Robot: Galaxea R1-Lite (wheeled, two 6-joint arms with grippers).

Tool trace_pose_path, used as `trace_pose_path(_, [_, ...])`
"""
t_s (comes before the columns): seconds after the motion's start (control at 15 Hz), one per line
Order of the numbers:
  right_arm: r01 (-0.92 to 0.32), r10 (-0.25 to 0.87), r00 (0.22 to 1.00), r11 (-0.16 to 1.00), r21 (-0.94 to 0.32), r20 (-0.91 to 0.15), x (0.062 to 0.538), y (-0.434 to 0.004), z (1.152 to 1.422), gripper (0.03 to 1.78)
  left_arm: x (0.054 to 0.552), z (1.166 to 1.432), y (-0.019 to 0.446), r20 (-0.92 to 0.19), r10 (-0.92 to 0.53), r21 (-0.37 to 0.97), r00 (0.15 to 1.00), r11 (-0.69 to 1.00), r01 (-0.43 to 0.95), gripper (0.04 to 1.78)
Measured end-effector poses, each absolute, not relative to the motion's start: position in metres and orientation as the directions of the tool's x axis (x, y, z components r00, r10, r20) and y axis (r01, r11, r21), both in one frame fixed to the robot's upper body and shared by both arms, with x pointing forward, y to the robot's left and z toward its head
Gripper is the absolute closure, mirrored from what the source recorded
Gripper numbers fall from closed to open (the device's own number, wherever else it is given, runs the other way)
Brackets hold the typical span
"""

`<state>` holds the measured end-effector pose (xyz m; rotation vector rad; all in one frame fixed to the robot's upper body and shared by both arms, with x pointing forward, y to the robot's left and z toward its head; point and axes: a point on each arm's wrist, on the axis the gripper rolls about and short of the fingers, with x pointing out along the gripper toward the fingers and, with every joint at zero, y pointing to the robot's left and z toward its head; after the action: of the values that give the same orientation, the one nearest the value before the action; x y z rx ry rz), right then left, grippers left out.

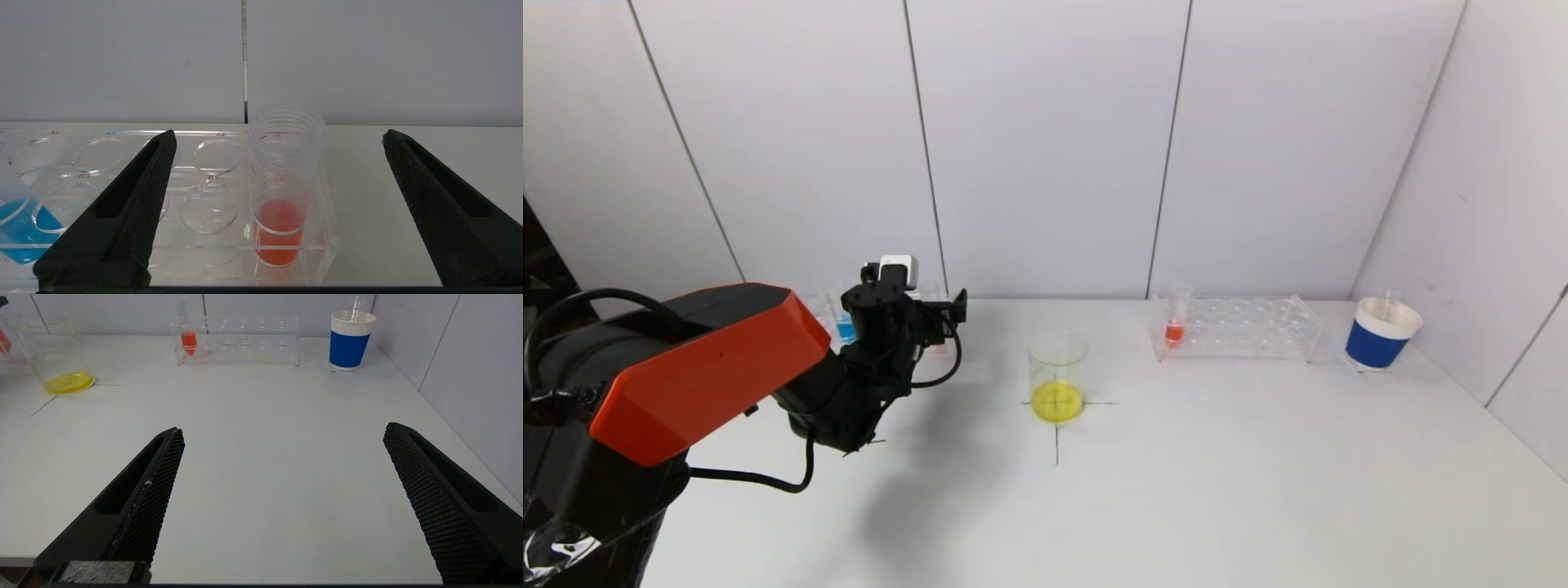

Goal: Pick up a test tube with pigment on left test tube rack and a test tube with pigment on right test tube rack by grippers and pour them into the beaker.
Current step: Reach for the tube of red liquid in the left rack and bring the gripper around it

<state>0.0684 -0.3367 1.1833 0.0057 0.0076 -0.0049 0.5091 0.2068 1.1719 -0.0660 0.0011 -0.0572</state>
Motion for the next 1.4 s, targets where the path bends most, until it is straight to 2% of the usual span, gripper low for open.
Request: trace_pose_path(1.4, [0.005,-0.005,1.0,1.0,0.006,-0.008,0.068,-0.337,1.183,0.04,0.52,1.154,0.204,0.02,-0.061,-0.062,0.998,0.996,0.063,0.06])
